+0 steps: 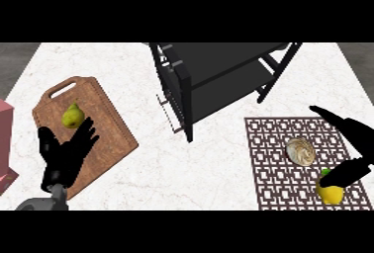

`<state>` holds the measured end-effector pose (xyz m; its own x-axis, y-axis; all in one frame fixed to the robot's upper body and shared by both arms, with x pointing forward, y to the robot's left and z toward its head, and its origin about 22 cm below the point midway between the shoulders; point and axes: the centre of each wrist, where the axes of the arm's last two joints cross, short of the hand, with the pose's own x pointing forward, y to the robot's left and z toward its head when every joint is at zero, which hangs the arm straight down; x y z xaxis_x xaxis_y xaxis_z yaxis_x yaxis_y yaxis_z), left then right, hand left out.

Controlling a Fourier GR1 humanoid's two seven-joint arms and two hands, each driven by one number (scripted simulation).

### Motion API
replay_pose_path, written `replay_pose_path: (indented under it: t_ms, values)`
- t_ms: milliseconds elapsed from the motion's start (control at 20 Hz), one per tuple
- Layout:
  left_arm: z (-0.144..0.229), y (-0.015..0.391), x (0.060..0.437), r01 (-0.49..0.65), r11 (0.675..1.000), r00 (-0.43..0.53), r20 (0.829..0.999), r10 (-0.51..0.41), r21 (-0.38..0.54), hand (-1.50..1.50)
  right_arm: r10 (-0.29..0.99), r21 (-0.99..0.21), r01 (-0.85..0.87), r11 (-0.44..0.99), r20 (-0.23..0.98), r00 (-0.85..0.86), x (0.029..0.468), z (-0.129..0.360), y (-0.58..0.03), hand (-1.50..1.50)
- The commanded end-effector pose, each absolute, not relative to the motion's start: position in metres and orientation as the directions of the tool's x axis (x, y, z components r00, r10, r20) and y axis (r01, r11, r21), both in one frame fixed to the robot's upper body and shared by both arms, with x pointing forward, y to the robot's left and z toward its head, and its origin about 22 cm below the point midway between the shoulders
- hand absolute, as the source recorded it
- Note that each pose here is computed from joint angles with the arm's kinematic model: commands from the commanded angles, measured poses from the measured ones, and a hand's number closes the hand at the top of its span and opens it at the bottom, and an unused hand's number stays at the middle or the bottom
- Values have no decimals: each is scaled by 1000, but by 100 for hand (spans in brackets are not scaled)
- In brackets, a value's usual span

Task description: Pick the cupcake from the placemat and place it in the tiered shelf

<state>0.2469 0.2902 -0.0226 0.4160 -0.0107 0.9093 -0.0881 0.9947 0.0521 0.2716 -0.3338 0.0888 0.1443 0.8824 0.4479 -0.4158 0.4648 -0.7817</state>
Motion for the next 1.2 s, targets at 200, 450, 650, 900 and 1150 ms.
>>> replay_pose_path:
  t_ms: [200,450,650,900,1150]
  values:
    - [-42,304,233,-90,994,438,899,-13,58,0,890,-785,-422,454,424,168,269,50,-310,-150]
    - [-4,295,250,-77,997,433,901,12,24,0,911,-818,-400,413,372,180,261,64,-321,-150]
    - [-41,294,241,-91,995,431,902,-4,47,0,921,-842,-374,388,344,181,285,33,-304,-150]
    - [-31,268,268,-74,996,434,901,-13,50,0,908,-838,-350,419,382,172,302,33,-328,-150]
    - [-29,300,248,-90,995,428,904,2,41,0,898,-826,-353,439,416,144,291,-6,-318,-150]
